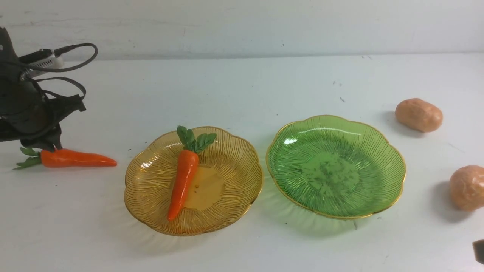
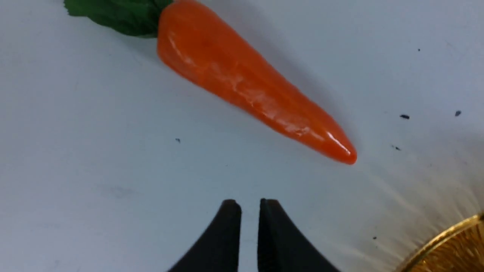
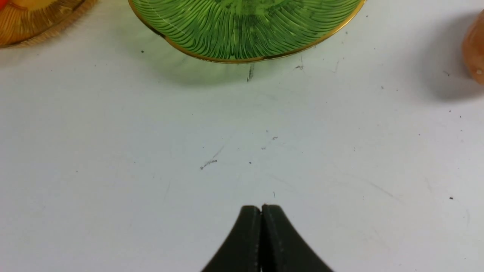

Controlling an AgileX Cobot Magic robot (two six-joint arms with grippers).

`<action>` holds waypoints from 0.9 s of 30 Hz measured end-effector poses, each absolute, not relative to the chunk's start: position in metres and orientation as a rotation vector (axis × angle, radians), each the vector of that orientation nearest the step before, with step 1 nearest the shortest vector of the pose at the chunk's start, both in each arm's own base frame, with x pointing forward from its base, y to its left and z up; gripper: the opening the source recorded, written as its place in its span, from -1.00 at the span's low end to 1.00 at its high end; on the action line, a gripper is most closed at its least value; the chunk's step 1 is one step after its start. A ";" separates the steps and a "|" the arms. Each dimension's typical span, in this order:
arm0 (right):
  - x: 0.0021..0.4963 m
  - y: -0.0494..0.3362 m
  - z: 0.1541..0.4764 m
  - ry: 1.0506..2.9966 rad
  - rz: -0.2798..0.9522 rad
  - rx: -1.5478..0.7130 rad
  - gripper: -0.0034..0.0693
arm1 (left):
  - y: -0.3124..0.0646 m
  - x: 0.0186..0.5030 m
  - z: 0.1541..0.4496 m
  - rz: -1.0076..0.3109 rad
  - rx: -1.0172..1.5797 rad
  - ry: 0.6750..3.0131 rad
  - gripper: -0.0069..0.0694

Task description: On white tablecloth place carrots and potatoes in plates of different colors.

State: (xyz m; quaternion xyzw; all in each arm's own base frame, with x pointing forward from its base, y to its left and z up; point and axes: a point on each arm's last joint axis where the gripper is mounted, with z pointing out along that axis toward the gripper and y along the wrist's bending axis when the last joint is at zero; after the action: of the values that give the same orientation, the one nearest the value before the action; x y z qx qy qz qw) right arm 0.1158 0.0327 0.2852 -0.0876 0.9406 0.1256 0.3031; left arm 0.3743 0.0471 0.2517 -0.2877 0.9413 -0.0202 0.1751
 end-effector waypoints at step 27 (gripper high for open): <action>0.116 0.033 0.286 2.483 0.328 -0.241 -0.95 | 0.049 0.415 0.163 -0.269 -1.710 2.261 0.67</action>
State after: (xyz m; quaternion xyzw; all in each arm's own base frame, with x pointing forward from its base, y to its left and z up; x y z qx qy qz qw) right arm 0.1164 0.0327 0.2857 -0.0912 0.9389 0.1242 0.3078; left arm 0.4152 0.0488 0.1626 -0.5940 0.7855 -0.0934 0.1463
